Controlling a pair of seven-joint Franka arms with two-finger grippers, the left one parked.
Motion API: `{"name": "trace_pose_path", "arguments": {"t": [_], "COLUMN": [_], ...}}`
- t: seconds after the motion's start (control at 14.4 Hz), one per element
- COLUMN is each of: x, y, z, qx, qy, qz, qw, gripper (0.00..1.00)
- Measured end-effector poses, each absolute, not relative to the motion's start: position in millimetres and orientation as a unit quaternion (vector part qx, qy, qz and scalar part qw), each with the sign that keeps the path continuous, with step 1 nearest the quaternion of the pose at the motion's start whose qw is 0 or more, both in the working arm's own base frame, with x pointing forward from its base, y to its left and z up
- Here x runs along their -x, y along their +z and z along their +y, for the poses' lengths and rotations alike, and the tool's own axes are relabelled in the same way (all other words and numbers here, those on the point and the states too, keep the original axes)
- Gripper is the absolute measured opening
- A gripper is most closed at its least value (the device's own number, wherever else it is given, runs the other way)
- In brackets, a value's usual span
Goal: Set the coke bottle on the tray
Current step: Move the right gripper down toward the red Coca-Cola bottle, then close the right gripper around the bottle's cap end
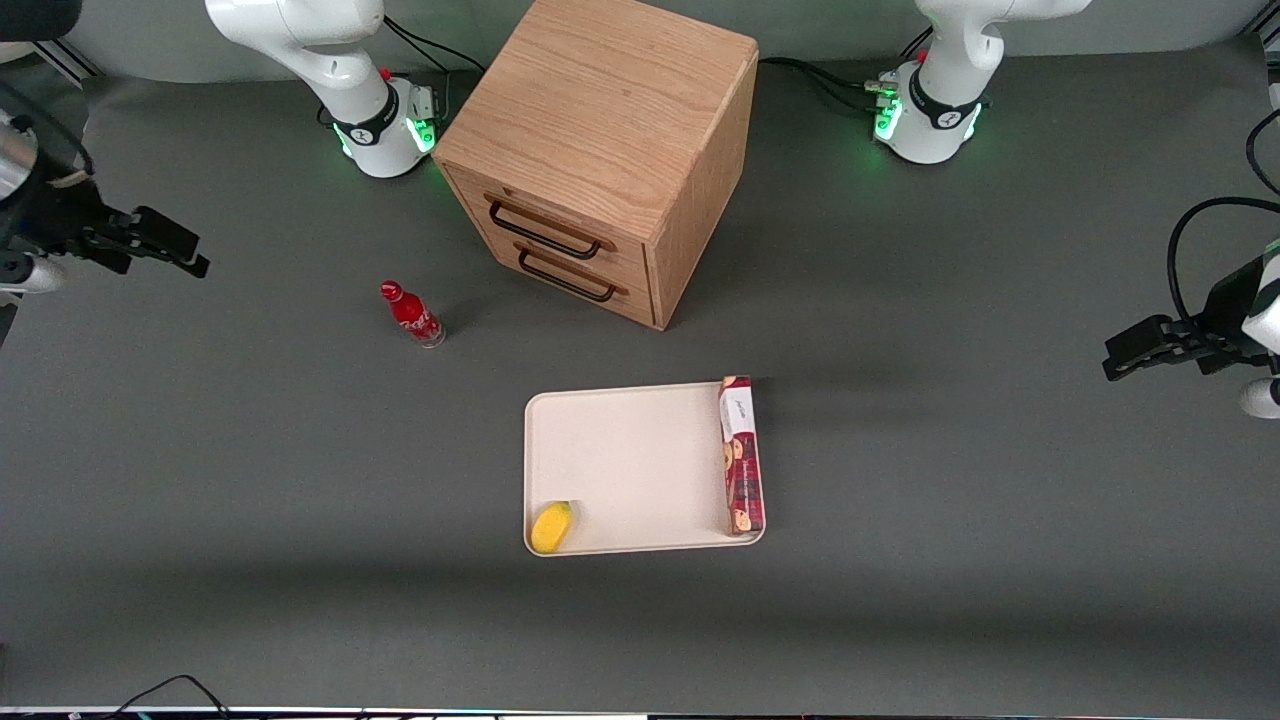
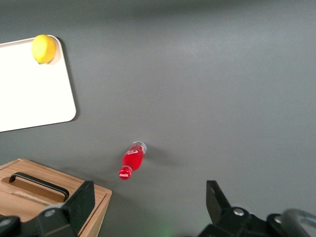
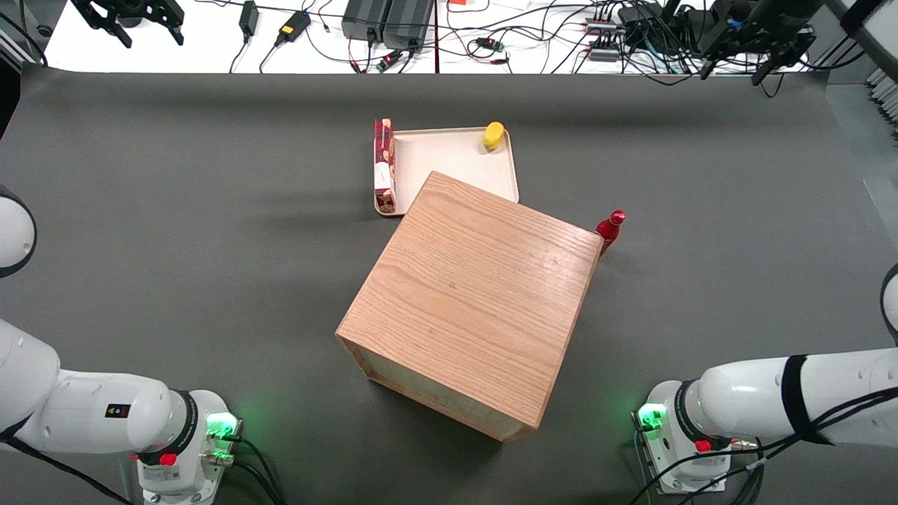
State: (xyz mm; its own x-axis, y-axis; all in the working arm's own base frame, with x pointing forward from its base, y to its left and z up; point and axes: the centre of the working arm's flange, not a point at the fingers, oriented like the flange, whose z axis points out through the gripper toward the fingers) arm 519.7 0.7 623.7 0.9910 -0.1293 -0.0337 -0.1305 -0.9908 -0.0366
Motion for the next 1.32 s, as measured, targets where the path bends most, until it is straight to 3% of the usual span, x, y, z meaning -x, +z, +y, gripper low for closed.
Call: {"name": "trace_pose_path", "arguments": {"t": [0.35, 0.76, 0.9, 1.32], "x": [-518.1, -493.2, -485.8, -456.5], "y": [626.2, 595.3, 556.4, 382.0], "z": [6.5, 114.3, 146.3, 128.9], "qx": [0.998, 0.995, 0.995, 0.998], "qy": [0.025, 0.095, 0.103, 0.063], "qz": [0.058, 0.005, 0.004, 0.02], "qw": [0.018, -0.009, -0.02, -0.017], "gripper": [1.0, 1.0, 1.0, 1.0]}}
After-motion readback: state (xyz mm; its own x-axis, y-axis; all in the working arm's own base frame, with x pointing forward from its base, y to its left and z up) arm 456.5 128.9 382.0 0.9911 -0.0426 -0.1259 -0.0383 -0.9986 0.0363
